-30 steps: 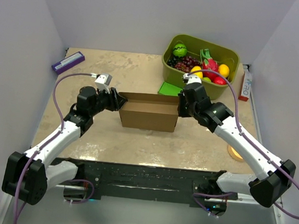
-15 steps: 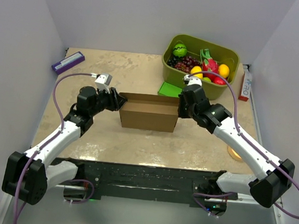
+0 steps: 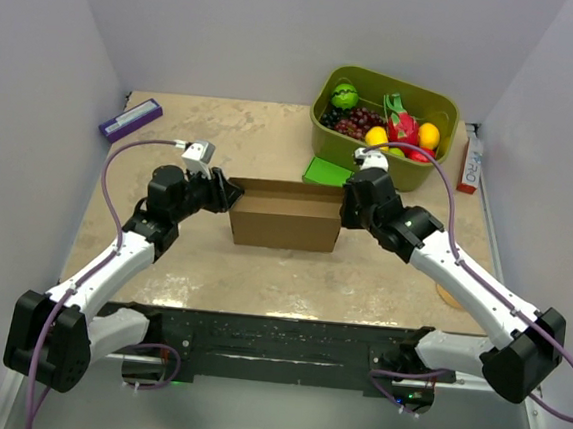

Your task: Fold the paper box

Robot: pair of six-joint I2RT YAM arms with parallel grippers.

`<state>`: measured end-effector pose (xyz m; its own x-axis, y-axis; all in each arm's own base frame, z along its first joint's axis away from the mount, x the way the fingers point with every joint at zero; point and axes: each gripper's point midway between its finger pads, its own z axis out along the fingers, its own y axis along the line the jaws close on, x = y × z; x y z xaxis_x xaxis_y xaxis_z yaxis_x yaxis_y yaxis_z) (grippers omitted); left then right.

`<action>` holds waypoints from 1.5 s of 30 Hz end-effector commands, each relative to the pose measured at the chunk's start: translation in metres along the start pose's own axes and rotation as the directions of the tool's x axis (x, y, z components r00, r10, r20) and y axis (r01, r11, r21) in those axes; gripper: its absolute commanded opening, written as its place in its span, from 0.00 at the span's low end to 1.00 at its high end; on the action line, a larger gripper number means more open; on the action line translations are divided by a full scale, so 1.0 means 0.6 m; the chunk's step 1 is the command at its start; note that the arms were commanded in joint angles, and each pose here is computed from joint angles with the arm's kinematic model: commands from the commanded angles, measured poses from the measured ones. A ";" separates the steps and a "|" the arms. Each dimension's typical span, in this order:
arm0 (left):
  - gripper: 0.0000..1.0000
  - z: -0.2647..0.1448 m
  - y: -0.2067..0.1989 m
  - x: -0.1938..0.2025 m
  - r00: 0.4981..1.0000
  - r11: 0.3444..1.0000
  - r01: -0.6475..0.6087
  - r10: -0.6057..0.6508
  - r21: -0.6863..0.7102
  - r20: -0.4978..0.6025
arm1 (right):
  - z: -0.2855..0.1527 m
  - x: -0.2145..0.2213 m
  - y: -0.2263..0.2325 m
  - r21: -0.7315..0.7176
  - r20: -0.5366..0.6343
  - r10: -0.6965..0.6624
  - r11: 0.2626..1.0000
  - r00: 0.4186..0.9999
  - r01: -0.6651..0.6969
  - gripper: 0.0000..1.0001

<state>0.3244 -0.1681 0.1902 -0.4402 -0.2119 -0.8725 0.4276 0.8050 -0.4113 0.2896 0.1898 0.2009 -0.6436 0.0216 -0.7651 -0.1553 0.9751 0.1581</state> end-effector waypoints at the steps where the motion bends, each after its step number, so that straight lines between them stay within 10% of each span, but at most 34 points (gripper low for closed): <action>1: 0.40 0.000 -0.014 0.005 0.999 0.998 -0.043 0.044 0.039 -0.025 | -0.016 0.024 -0.005 0.005 -0.046 0.020 1.000 0.999 -0.020 0.22; 7: 0.40 -0.001 -0.018 0.000 0.998 0.997 -0.057 0.058 0.048 -0.018 | -0.047 -0.033 -0.008 0.028 0.036 0.040 0.999 0.999 -0.041 0.47; 14: 0.40 -0.003 -0.018 -0.002 0.998 0.997 -0.063 0.064 0.045 -0.015 | -0.060 -0.072 0.004 -0.006 0.111 0.054 0.999 0.992 -0.054 0.52; 34: 0.41 -0.007 -0.023 -0.008 0.997 0.995 -0.080 0.081 0.057 -0.009 | -0.024 -0.064 -0.002 0.032 0.119 -0.019 0.999 0.993 0.015 0.14; 38: 0.71 -0.014 -0.023 -0.021 0.994 0.993 -0.111 0.111 0.039 -0.011 | -0.022 -0.060 -0.006 0.039 0.115 -0.024 0.999 0.993 0.020 0.05; 45: 0.88 -0.042 -0.019 -0.051 0.986 0.986 -0.165 0.165 -0.023 0.000 | -0.014 -0.050 -0.009 0.051 0.099 -0.034 0.998 0.995 0.029 0.01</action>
<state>0.3121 -0.1635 0.1981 -0.4374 -0.1076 -0.8928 0.4642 0.8233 -0.3266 0.3002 0.1828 0.2336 -0.5648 0.0265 -0.8248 -0.1402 0.9819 0.1275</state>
